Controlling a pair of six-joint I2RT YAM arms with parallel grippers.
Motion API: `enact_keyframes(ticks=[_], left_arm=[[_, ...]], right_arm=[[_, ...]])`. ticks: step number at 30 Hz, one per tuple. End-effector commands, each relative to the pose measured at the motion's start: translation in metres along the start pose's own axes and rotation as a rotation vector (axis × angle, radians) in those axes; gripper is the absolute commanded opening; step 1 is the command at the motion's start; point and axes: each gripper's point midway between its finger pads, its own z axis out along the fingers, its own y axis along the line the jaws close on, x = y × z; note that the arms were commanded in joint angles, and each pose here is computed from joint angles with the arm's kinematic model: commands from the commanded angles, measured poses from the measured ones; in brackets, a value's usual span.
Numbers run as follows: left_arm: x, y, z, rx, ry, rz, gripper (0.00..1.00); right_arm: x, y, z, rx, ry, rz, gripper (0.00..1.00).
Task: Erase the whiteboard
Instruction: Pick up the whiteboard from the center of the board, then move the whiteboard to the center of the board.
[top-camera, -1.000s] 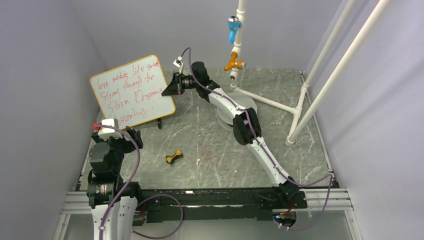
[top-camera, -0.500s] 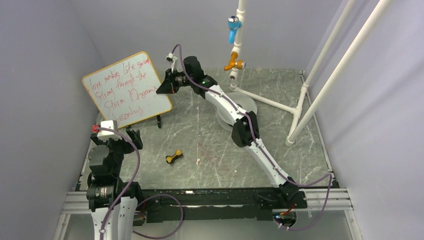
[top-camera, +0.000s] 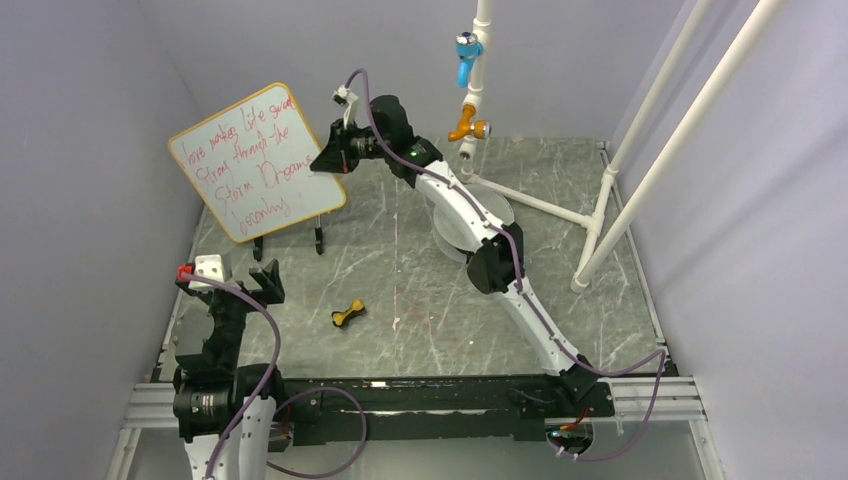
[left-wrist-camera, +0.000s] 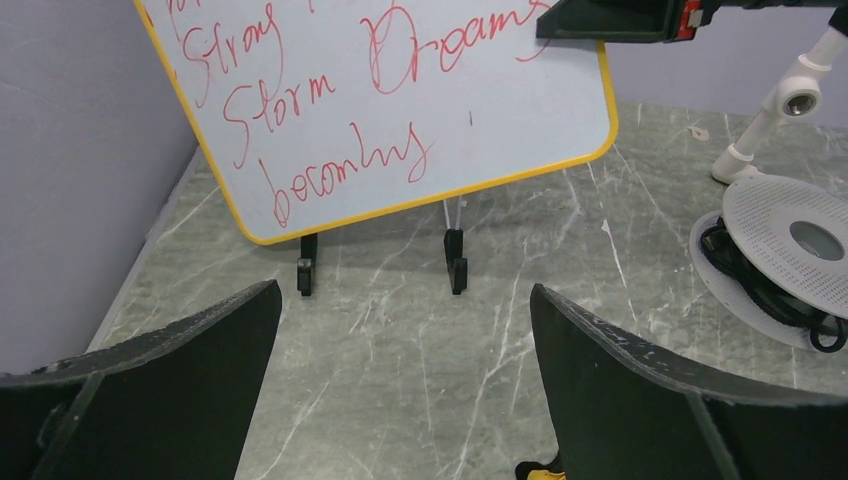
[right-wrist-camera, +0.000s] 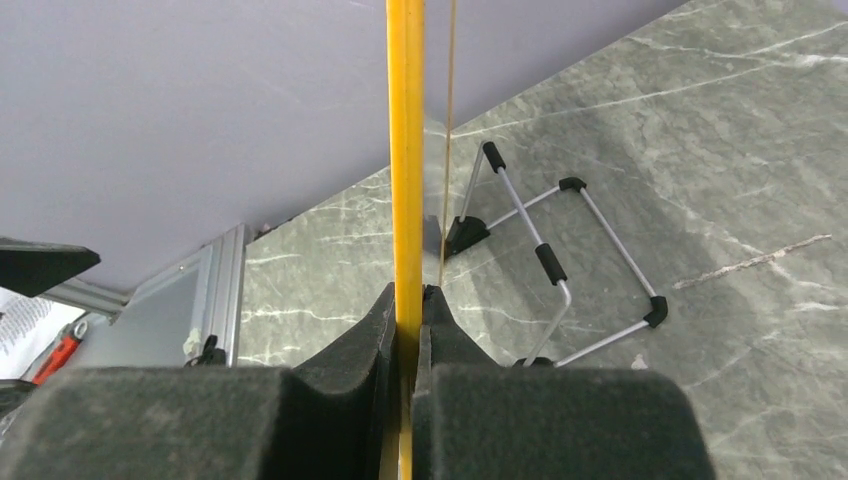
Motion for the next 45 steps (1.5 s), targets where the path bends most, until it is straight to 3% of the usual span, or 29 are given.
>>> enact_keyframes(ticks=[1,13,25,39,45], left_arm=[[-0.015,-0.006,-0.001,0.033,-0.066,0.02,0.99],[-0.043,-0.034,-0.022,0.174,-0.156,-0.018,0.99],[-0.068,-0.076,-0.041,0.394,-0.192,-0.084,1.0],[-0.025,-0.104,-0.018,0.567,-0.019,-0.248,0.99],[0.015,-0.124,0.0,0.684,0.134,-0.417,0.99]], right_arm=[[-0.142,0.117,-0.062,-0.126,-0.286,-0.283,0.0],[-0.176,0.142,-0.147,-0.043,-0.243,-0.312,0.0],[-0.112,0.155,-0.228,0.153,-0.067,-0.35,0.0],[-0.016,0.138,-0.3,0.313,0.049,-0.348,0.0],[-0.02,0.136,-0.31,0.349,0.018,-0.333,0.0]])
